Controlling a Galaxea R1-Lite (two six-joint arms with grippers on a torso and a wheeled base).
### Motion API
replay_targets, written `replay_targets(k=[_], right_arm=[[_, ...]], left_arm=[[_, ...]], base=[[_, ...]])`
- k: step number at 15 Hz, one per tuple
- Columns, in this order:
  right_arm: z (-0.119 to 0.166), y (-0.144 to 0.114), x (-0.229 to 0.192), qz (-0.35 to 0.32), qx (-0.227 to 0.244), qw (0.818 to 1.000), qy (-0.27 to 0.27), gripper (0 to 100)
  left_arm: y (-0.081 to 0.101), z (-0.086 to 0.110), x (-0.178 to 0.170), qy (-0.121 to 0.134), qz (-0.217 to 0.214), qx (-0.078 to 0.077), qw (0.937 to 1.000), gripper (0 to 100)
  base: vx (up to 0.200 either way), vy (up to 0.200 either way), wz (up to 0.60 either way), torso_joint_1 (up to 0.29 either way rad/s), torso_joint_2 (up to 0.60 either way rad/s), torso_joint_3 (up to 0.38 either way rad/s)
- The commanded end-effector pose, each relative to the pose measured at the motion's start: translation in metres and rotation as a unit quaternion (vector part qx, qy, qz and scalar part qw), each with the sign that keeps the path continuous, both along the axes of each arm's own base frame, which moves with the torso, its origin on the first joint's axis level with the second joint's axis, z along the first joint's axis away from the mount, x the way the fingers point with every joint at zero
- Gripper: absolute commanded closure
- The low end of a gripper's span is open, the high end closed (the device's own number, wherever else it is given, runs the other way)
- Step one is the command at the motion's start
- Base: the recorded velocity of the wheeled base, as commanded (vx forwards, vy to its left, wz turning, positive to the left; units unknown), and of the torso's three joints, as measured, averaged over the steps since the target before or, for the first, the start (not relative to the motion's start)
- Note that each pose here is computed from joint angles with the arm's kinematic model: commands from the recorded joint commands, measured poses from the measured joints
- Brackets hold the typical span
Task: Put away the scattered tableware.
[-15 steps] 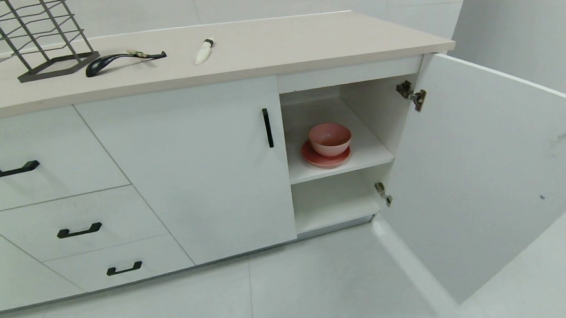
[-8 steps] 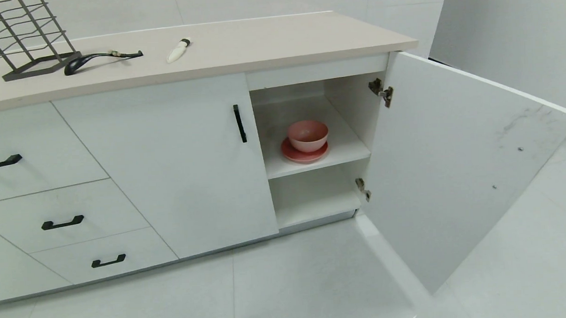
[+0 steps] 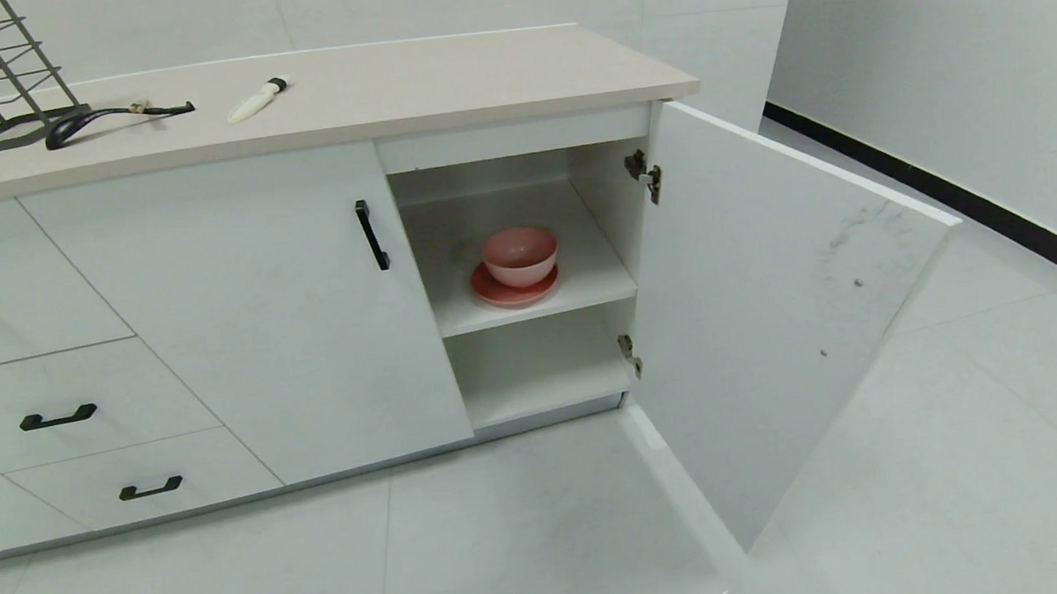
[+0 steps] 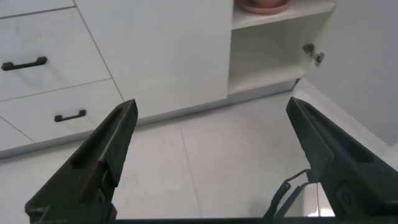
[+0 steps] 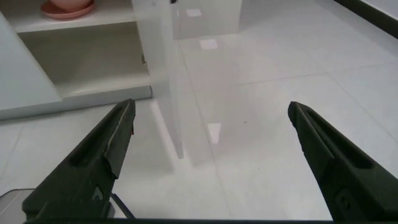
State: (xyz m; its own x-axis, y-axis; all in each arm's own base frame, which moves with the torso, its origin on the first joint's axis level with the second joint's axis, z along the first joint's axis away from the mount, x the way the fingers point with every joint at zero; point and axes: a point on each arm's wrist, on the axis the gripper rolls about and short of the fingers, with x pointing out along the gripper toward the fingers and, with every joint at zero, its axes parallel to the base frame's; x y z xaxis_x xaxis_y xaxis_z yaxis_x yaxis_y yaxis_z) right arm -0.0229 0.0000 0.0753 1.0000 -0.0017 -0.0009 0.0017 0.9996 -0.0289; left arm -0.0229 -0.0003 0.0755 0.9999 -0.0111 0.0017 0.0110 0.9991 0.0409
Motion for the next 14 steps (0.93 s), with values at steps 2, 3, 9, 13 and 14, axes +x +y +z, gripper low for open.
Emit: replay_targets(k=[2, 3, 9, 13, 14], right_arm=[[0.0, 0.0, 0.0001, 0.0, 0.0, 1.0, 0.0, 0], [0.0, 0.0, 0.0001, 0.0, 0.0, 1.0, 0.0, 0], [0.0001, 0.0, 0.0002, 0.001, 0.0, 1.0, 0.001, 0], [0.0, -0.0001, 0.0001, -0.002, 0.0, 1.0, 0.0, 0], [0.0, -0.0001, 0.0001, -0.003, 0.0, 1.0, 0.0, 100]], left_arm=[[0.0, 0.0001, 0.0001, 0.0, 0.0, -0.001, 1.0, 0], [0.0, 0.0, 0.0001, 0.001, 0.0, -0.003, 1.0, 0], [0.0, 0.0, 0.0001, 0.001, 0.0, -0.003, 1.0, 0], [0.0, 0.0, 0.0001, 0.001, 0.0, -0.004, 1.0, 0], [0.0, 0.0, 0.0001, 0.001, 0.0, -0.004, 1.0, 0]], base=[[0.0, -0.2, 0.0, 0.005, 0.0, -0.002], [0.0, -0.2, 0.0, 0.007, 0.0, 0.002], [0.0, 0.0, 0.3, 0.001, 0.0, 0.0], [0.0, 0.0, 0.0, 0.0, 0.0, 0.0], [0.0, 0.0, 0.0, 0.0, 0.0, 0.0]])
